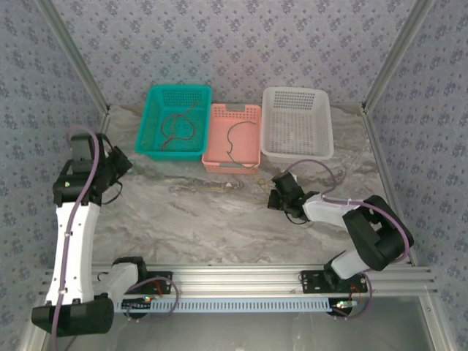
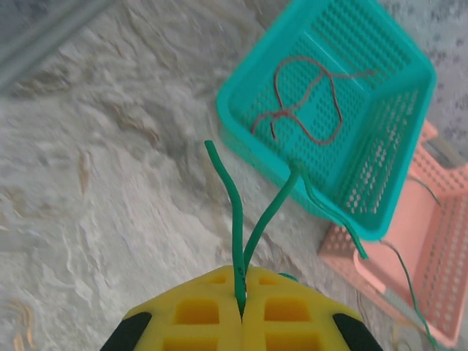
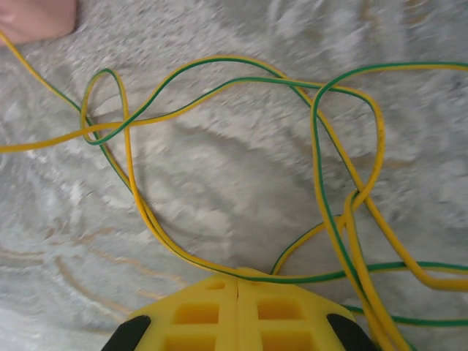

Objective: Untangle the cables

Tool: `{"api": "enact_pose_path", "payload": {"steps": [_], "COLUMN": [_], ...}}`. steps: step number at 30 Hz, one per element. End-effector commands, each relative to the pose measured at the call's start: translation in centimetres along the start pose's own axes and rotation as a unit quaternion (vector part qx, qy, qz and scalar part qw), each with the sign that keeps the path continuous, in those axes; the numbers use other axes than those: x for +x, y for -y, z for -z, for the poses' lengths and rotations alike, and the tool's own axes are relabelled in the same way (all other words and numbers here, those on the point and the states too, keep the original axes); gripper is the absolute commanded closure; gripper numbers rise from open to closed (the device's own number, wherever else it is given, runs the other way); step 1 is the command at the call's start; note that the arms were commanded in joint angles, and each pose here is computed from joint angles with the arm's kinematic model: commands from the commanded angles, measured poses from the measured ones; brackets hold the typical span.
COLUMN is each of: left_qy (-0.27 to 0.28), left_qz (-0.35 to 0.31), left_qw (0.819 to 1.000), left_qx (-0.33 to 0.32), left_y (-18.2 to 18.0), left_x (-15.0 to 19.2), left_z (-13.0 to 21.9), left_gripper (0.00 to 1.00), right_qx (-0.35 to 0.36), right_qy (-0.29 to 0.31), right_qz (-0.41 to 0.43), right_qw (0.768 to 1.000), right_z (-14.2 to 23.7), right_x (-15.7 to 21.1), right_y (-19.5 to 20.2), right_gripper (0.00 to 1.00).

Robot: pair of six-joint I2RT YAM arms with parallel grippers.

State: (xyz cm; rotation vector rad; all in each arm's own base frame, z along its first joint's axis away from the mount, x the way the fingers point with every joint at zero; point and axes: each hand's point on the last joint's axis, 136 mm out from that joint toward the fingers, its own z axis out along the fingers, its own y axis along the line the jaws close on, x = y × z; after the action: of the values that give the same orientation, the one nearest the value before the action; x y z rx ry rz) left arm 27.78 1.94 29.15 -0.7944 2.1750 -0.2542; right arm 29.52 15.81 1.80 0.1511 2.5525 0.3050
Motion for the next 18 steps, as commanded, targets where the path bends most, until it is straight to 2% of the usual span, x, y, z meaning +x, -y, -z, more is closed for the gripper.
{"api": "enact_pose_path", "payload": {"steps": [1, 5, 10, 12, 14, 16, 18], "left_qy": [0.051, 0.106, 0.126, 0.105, 0.064, 0.024, 0.006], "left_qz": [-0.011, -0.002, -0.004, -0.017, -0.032, -0.043, -0.060], "left_qw": [0.997, 0.989, 0.988, 0.994, 0.995, 0.985, 0.974], "left_qx": [-0.065, -0.102, -0.091, -0.027, 0.073, 0.167, 0.216], "left_y": [-1.8, -2.7, -2.2, 0.0, 3.3, 6.4, 8.3], "left_x": [-3.1, -6.0, -6.9, -6.1, -4.4, -2.4, -0.6], "left_z": [2.0, 4.0, 4.7, 3.8, 2.6, 2.2, 2.2], "left_gripper": [1.00, 1.00, 1.00, 1.00, 1.00, 1.00, 1.00], "right_qx": [0.082, 0.086, 0.075, 0.067, 0.061, 0.053, 0.041], "right_qy": [-0.085, -0.090, -0.084, -0.076, -0.059, -0.038, -0.019], "right_qz": [0.021, 0.020, 0.020, 0.032, 0.055, 0.069, 0.070], "right_qw": [0.993, 0.992, 0.993, 0.994, 0.995, 0.995, 0.997], "right_z": [-0.5, -0.7, -0.6, -0.3, 0.6, 1.9, 3.3], "right_x": [4.9, 4.9, 4.4, 3.9, 3.1, 2.0, 0.8], "right_y": [5.0, 5.0, 4.4, 3.5, 2.0, 0.6, -0.6], "right_gripper": [1.00, 1.00, 1.00, 1.00, 1.00, 1.00, 0.98]}}
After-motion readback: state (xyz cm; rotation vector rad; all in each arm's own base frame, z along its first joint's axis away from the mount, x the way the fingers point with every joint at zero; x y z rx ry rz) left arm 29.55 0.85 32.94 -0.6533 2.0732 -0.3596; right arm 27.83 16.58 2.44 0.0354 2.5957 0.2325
